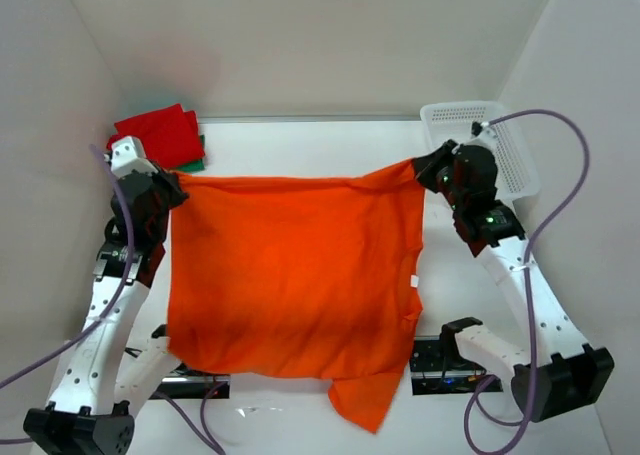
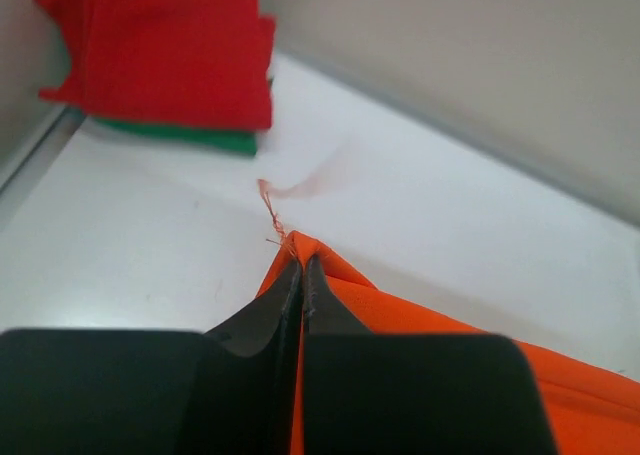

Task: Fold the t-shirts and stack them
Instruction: Flatten out the tshirt, then grap the side of the flattened tshirt furthest away from the robot with both arms

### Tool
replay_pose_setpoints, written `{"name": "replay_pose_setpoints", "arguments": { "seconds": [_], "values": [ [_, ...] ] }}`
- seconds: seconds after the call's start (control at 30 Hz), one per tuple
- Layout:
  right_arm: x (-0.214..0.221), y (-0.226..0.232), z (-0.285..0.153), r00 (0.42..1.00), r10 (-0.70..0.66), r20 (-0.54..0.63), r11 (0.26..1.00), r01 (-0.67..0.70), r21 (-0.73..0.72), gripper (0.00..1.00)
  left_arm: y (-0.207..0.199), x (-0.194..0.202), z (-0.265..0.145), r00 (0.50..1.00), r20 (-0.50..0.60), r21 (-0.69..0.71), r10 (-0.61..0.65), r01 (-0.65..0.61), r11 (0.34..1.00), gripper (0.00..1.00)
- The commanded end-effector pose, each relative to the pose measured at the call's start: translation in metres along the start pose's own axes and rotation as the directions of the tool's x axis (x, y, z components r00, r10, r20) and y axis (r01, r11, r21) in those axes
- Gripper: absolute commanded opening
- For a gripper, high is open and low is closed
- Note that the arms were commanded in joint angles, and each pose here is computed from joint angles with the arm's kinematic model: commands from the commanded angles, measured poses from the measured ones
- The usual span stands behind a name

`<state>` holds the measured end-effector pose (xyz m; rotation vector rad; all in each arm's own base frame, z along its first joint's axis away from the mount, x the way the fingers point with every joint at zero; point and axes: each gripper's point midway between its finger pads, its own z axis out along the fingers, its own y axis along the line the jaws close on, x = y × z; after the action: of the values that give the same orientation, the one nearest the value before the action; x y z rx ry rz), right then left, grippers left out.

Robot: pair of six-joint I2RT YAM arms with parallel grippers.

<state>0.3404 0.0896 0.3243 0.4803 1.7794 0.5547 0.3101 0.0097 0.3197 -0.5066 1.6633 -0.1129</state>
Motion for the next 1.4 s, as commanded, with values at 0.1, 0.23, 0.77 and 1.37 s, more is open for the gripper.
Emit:
{"name": "replay_pose_setpoints", "arguments": {
  "seconds": [0.1,0.23,0.77,1.37],
  "values": [
    [0.051,-0.044,0.074,0.998,0.06,-0.035,0.993,-0.056,0.106,0.0,0.018,0.041,0.061,0.998,-0.054,-0.14,-0.035,0.027,0.99,0.0],
    [0.057,-0.056,0.099,0.998,0.05,-0.025,0.989,-0.046,0.14,0.0,0.032,0.079,0.108,0.984,-0.179,-0.214,-0.023,-0.016,0.977,0.0],
    [0.045,-0.065,0.227,0.999,-0.014,-0.05,0.98,0.023,0.199,0.0,0.04,0.095,0.256,0.978,-0.191,-0.232,-0.088,0.042,0.972,0.0],
    [0.078,-0.057,0.258,0.976,0.063,-0.209,0.993,-0.041,0.108,0.0,0.071,0.127,0.305,0.955,-0.291,-0.215,-0.065,0.001,0.977,0.0]
  ]
}}
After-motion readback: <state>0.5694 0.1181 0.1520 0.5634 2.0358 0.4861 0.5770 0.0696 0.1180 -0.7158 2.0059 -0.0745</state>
